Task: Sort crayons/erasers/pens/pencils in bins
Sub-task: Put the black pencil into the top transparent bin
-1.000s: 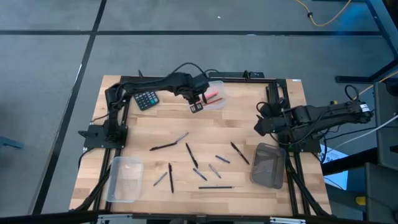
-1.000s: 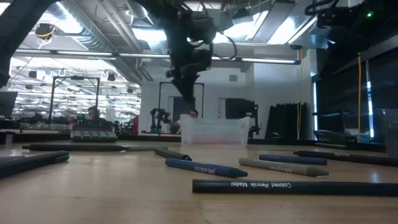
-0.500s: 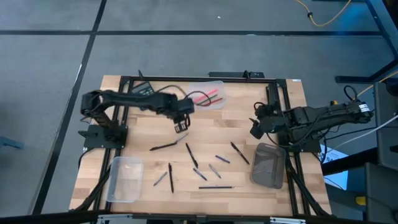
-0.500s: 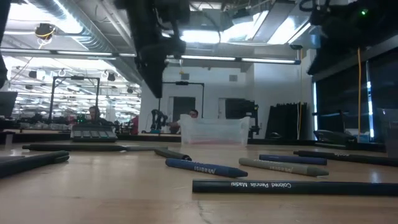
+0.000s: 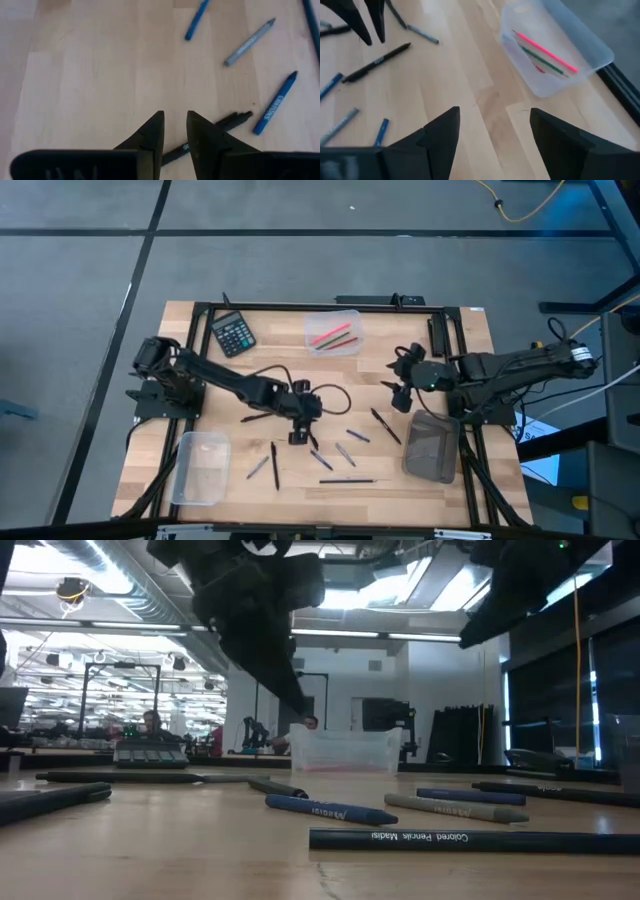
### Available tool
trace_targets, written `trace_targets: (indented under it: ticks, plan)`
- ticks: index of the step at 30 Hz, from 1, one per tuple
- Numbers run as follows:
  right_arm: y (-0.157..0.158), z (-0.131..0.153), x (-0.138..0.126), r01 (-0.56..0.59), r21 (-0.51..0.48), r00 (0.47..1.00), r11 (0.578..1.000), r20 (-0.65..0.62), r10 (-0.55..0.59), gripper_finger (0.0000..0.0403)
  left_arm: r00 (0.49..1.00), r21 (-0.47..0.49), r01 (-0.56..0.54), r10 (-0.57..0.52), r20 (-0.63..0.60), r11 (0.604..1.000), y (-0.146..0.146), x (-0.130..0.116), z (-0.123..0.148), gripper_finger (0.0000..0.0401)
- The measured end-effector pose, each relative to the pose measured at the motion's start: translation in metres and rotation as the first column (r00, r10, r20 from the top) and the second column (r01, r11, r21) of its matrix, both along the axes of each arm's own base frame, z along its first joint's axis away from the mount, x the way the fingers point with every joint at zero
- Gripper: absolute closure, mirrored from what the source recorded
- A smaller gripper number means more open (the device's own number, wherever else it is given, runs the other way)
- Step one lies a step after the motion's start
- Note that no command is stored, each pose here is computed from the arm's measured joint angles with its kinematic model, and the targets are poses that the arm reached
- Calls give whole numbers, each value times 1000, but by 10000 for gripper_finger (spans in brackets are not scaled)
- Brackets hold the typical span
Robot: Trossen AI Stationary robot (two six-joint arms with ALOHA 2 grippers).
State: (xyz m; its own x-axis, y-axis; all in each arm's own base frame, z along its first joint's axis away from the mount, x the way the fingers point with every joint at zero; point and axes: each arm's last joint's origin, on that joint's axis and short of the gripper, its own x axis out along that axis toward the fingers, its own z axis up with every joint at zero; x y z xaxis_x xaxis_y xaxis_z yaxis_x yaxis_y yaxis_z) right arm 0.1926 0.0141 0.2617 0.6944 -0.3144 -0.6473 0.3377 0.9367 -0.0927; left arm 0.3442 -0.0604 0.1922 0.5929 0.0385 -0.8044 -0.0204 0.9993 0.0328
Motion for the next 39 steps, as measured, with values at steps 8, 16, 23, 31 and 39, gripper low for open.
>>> trace_targets:
  ticks: [8, 16, 23, 31, 39]
  plan:
    - [-4, -3, 14, -102, -112, 995, 988, -24, 100, 157, 996, 2, 37, -37, 82, 999, -9, 6, 3, 328]
    - [-2, -13, 21, -163, -92, 984, 982, -87, 155, 157, 961, -34, 112, -99, 260, 993, -38, 22, -2, 331]
    - [2, -21, 11, -117, -24, 976, 993, -187, 111, 157, 947, -81, 185, -155, 282, 979, -97, 41, -34, 331]
    - [23, -25, 1, -166, 13, 955, 986, -247, 164, 157, 974, -22, 172, -167, 153, 985, -153, 71, -49, 331]
    - [35, -25, -3, -217, -9, 946, 976, -247, 208, 157, 995, -49, 65, -61, 78, 997, -159, 84, -51, 331]
